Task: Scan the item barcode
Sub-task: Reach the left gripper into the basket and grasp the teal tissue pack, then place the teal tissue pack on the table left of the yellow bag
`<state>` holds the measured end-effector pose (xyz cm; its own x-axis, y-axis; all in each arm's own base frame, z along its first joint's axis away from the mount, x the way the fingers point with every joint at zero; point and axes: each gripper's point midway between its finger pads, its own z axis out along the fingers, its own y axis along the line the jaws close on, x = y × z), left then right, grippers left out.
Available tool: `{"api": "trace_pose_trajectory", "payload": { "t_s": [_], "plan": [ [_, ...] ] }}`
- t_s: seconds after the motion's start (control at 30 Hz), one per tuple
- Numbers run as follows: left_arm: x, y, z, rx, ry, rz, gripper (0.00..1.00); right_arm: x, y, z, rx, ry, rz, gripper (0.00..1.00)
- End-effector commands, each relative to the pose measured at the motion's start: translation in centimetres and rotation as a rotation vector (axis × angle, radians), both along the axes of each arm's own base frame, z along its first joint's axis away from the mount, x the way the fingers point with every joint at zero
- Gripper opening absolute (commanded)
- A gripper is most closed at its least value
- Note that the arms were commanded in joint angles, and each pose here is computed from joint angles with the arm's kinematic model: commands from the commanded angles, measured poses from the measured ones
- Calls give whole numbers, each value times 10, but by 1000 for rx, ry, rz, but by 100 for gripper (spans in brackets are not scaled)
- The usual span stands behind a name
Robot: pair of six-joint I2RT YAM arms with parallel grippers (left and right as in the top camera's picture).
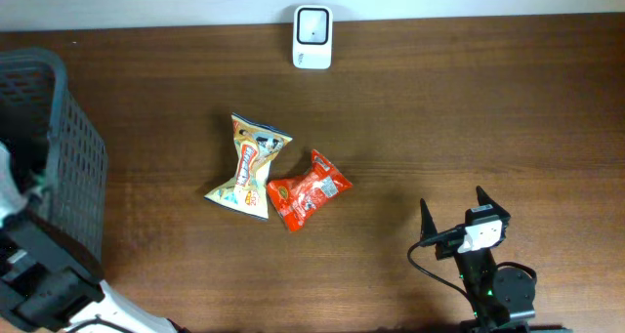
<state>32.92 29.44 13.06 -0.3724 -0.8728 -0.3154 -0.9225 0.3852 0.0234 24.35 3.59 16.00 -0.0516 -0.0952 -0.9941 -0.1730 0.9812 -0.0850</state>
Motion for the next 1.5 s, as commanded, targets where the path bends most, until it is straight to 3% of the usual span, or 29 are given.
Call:
{"api": "trace_pose_trajectory", "payload": {
  "t_s": [0.0,0.2,0.33,0.43,0.57,0.77,1.0,1.07,1.17,1.3,1.37,1.47],
  "plan": [
    [30,-1,108,72,-228,-114,7,0,2,-2,-7,1,7,99],
    [43,-60,224,114,-492,-340,9,0,2,-2,-7,1,7,99],
    [57,-146,236,71,-490,-576,13,0,2,-2,-8,1,7,99],
    [71,-209,212,50,-383,-755,13,0,2,-2,-8,1,7,99],
    [80,-258,158,81,-172,-875,15,0,2,-2,-7,1,7,99],
    [74,-283,58,43,97,-948,15,0,2,-2,-8,1,7,99],
    [61,-284,-52,-6,208,-955,20,0,2,-2,-7,1,7,99],
    [59,-284,-69,-3,200,-955,32,0,2,-2,-7,1,7,99],
    [61,-284,-76,2,183,-955,68,0,2,-2,-8,1,7,99],
    [72,-292,-68,-22,129,-965,79,0,2,-2,-7,1,7,99],
    [86,-297,-47,-19,70,-971,80,0,2,-2,-8,1,7,99],
    [118,-301,26,33,-95,-968,82,0,2,-2,-7,1,7,99]
  ]
}}
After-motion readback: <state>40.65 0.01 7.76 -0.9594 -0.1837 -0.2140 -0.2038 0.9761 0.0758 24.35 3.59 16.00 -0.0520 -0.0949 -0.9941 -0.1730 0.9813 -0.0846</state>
